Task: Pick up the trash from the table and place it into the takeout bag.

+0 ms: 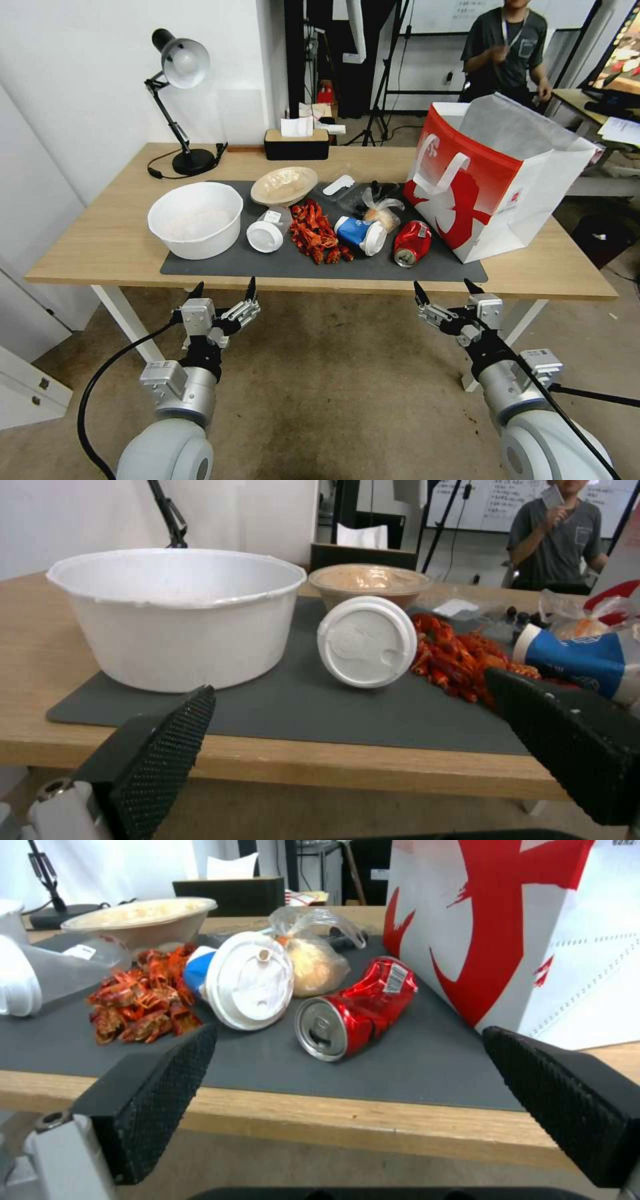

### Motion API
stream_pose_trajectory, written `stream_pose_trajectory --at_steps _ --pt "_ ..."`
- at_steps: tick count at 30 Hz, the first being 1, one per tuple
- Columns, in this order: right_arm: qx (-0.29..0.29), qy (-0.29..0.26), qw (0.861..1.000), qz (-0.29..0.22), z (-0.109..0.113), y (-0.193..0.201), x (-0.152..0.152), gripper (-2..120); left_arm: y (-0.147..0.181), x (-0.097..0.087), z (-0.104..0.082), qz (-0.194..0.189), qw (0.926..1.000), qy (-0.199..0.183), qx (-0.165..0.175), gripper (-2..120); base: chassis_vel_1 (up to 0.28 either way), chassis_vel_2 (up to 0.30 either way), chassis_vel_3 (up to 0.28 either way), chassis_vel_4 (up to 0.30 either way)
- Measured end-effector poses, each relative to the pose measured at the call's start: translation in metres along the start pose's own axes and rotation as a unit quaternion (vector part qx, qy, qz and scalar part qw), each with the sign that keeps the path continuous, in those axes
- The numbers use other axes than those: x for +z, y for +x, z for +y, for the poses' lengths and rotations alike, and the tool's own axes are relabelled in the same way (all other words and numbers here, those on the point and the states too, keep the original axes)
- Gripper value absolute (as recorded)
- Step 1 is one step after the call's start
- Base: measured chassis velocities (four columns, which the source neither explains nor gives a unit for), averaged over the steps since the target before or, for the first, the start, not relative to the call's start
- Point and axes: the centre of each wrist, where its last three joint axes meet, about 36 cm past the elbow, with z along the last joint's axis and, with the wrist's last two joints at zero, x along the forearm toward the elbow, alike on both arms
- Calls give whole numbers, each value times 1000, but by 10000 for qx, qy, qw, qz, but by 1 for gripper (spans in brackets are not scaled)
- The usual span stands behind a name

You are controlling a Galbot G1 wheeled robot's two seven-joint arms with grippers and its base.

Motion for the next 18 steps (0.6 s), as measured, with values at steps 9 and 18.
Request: stream_pose_trajectory --at_steps 9,18 --pt "-25 -161 9998 -63 -4 -2 -4 100 1 -1 0 -4 10000 21 52 100 0 0 0 0" --pt "-128 -1479 9889 31 -11 -26 -26 100 0 -2 3 20 9998 149 106 100 0 0 0 0"
